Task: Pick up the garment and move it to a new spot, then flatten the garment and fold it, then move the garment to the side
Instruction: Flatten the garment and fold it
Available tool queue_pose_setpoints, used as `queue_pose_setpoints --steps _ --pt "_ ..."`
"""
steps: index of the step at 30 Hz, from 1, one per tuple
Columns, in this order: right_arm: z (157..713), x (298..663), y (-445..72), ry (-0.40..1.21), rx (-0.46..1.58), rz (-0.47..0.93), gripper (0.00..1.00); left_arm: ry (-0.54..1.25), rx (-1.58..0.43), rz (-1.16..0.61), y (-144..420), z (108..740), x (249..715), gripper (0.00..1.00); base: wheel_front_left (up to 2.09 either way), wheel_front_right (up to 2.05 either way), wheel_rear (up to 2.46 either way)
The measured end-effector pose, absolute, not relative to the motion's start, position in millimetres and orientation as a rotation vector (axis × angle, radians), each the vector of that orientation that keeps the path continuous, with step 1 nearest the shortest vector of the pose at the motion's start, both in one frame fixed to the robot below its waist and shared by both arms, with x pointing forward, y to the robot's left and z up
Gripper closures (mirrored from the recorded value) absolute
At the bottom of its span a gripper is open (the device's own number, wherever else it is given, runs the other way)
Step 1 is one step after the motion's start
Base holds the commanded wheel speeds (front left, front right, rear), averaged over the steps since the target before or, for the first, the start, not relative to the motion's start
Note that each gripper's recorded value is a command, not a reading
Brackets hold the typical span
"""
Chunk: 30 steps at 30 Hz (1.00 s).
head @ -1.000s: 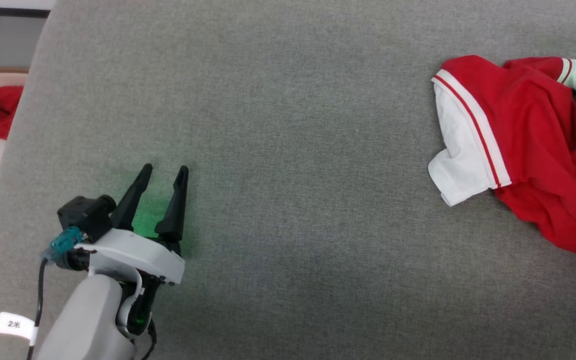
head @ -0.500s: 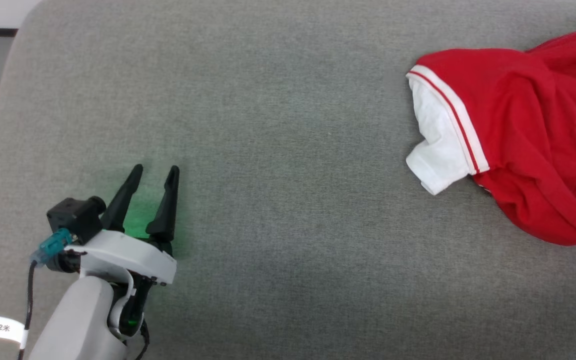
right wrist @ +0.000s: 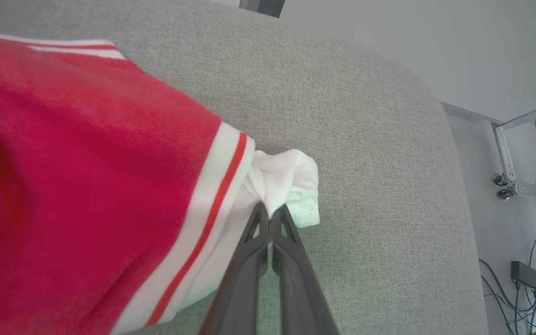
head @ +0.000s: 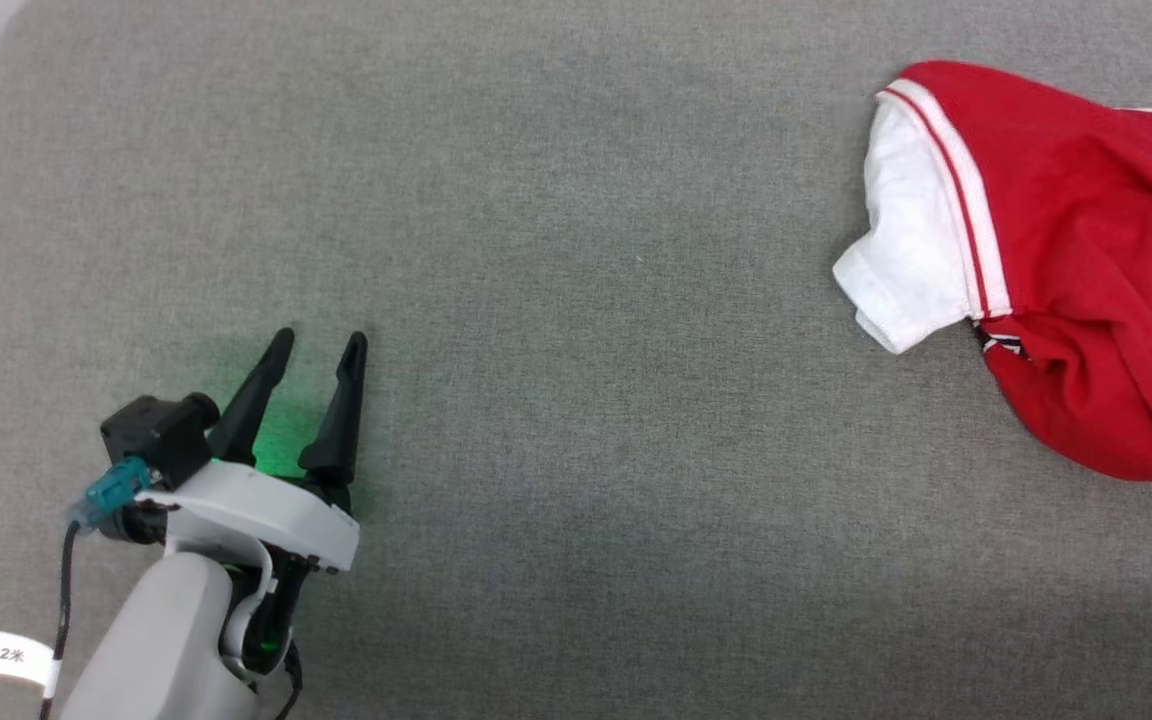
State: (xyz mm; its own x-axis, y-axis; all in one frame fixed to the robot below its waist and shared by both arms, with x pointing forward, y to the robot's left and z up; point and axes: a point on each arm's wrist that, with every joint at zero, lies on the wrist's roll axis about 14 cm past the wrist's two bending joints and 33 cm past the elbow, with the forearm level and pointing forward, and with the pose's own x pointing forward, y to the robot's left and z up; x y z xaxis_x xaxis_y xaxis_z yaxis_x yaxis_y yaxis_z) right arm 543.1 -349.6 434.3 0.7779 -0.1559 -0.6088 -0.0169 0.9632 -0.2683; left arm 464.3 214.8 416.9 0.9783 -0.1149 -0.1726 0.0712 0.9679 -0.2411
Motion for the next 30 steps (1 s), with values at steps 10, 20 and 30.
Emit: queue_pose_setpoints --steps 10,20,30 --pt "423 529 -350 0.640 -0.191 -0.143 0.00 0.180 -0.216 -0.109 216 421 468 0.00 0.00 0.00 0.00" --pt "481 514 -338 0.340 -0.049 -0.148 0.00 0.069 -0.120 -0.190 216 468 487 0.00 0.00 0.00 0.00" --pt "541 464 -267 -0.007 0.046 -0.025 0.00 0.034 0.046 -0.447 160 536 530 0.00 0.00 0.00 0.00"
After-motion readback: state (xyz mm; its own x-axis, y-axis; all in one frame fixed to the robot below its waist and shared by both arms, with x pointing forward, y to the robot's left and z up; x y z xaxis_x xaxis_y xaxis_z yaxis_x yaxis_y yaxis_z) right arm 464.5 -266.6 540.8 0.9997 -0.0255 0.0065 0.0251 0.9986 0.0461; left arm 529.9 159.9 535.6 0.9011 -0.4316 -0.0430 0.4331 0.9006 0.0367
